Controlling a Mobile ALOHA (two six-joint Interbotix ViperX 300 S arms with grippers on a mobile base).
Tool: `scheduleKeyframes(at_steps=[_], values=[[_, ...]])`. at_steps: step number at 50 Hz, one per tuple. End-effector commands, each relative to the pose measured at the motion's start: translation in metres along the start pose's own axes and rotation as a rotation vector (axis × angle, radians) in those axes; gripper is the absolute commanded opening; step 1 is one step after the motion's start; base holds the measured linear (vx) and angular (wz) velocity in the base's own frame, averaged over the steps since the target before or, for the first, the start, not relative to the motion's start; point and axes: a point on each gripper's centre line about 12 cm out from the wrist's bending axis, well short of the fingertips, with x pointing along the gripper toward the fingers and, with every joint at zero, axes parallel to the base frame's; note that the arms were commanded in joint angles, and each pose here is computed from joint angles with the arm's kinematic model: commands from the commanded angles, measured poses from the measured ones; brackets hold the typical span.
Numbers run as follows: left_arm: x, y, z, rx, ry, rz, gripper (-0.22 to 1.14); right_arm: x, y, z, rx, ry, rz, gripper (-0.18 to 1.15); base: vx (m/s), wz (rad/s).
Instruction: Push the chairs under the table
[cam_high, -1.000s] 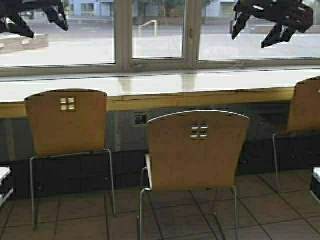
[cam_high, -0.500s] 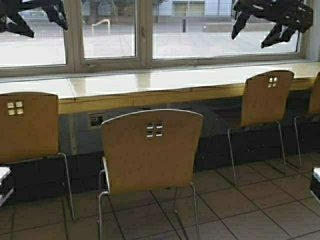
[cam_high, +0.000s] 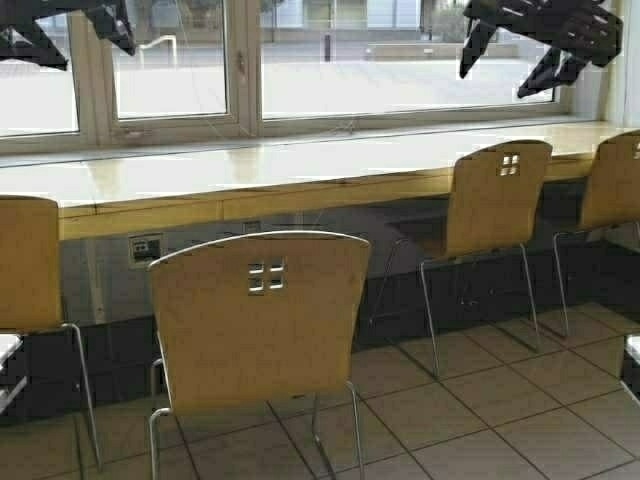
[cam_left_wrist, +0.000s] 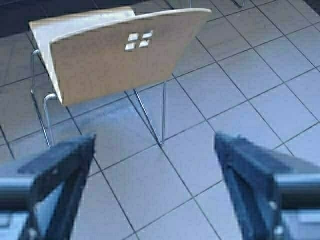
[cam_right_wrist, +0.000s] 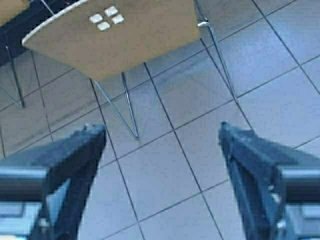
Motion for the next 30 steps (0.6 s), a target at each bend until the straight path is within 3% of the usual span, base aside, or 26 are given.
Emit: scheduleKeyframes(at_steps=[1,17,30], values=[[0.001,0.0,0.004,0.003,-0.012,0.001,1.01,-0.002,0.003,0.008,0.016,-0.018,0.01,1.0,0.27,-0.07],[0.005,0.005,0.0,-0.041,0.005,0.022,1.01,0.01,0.0,-0.003,0.092,0.031,0.001,1.0,0.28,0.0],[0.008,0.032,-0.012,-0.439,0.017,0.119,1.01,0.036,0.014,-0.011,0.21,0.093,0.019,1.0,0.25,-0.03]])
